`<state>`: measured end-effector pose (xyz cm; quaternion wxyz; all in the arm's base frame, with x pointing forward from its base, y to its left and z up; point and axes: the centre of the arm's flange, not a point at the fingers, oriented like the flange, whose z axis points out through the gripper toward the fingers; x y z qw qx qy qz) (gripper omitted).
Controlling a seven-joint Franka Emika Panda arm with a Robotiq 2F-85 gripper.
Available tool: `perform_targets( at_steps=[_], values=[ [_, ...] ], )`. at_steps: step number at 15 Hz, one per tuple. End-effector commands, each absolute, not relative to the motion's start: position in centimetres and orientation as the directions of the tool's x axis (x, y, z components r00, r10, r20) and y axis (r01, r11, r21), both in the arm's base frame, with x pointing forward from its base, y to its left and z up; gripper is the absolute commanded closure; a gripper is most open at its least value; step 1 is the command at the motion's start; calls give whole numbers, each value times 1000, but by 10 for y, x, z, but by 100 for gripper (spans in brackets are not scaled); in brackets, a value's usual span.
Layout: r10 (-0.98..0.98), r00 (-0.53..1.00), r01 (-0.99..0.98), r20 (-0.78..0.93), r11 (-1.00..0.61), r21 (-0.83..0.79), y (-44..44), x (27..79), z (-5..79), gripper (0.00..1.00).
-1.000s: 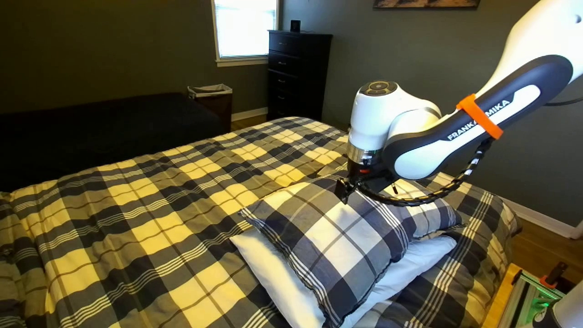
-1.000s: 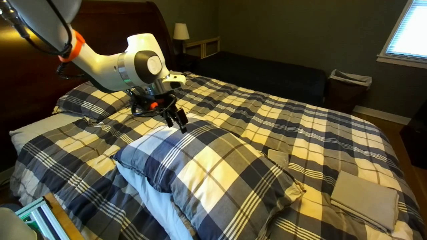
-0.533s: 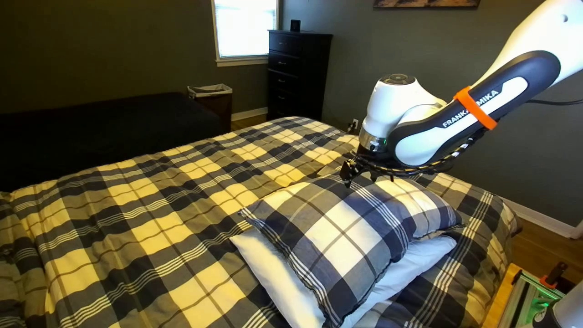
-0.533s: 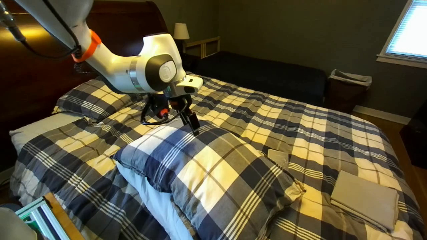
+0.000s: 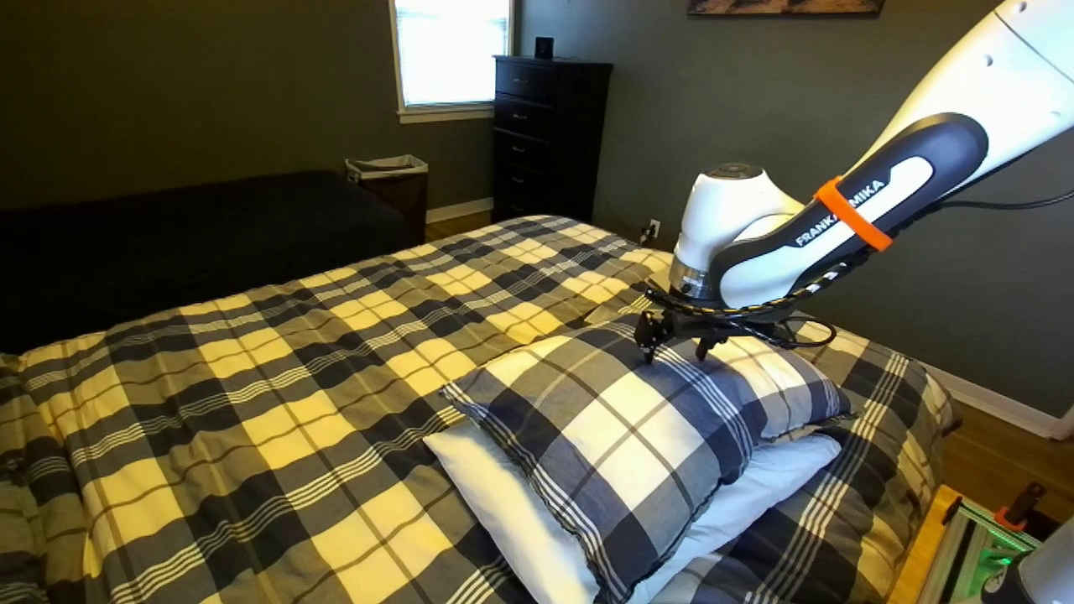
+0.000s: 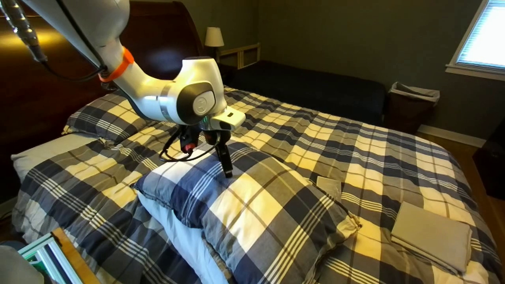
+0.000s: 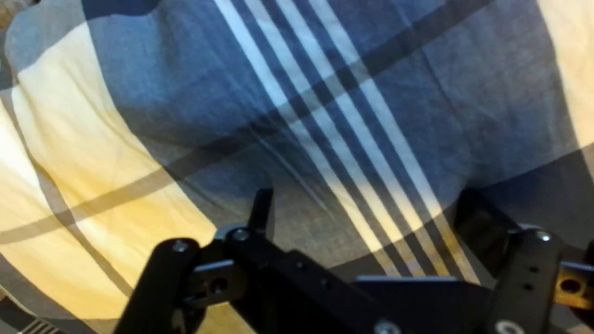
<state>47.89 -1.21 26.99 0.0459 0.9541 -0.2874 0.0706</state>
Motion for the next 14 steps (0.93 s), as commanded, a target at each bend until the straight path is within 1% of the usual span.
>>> perform_targets(
  at_steps=[1,5,6,7,9,12,14],
  values=[
    [-584,795,-594,165,-804,14,-10,480,238,0],
    [-588,792,-594,162,-804,-16,-2,486,207,0],
    [-587,794,-592,160,-806,-18,0,487,200,25],
    [-586,796,-590,155,-807,-22,1,487,195,28],
    [-586,797,-589,147,-808,-24,3,488,191,41],
    [-585,800,-587,134,-809,-29,7,486,198,65],
    [-580,803,-582,133,-813,-32,9,483,207,77]
  ],
)
